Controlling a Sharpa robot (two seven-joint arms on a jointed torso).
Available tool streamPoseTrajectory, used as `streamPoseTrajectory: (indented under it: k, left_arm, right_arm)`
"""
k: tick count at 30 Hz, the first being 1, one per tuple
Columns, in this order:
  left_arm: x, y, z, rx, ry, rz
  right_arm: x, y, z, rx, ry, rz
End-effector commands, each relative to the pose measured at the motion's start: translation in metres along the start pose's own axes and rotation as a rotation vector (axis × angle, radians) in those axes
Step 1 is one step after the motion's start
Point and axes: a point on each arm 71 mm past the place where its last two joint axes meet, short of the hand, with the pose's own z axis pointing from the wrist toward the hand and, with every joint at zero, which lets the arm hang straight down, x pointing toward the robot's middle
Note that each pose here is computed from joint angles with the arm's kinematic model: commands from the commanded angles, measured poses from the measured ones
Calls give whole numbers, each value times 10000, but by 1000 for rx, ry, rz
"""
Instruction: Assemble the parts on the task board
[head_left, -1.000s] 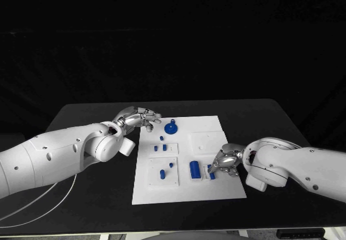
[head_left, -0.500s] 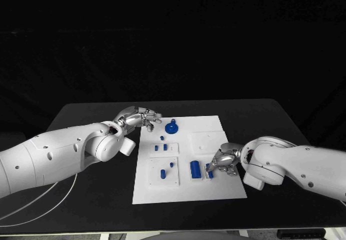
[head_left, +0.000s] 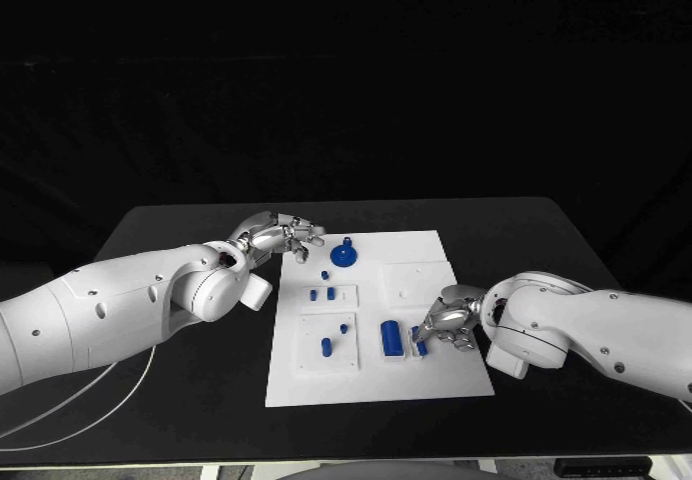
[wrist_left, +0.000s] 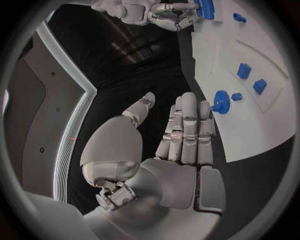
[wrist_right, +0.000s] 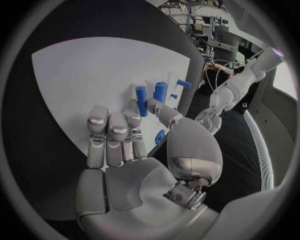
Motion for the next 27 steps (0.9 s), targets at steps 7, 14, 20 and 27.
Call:
streamPoseTrajectory:
  k: [7,14,20,27]
  left_arm:
    - [22,-12,0,7,17,-3]
    - [23,-12,0,6,18,-2]
    - [18,-11,-1,6,16,-2]
    - [19,-11,-1,6,17,-2]
  right_arm:
    - [38,22,3,-10,23,-18]
    - [39,23,2,-11,22,-23]
    - [40,24,4,-12,22,-22]
    - [42,27,2,-14,21,-22]
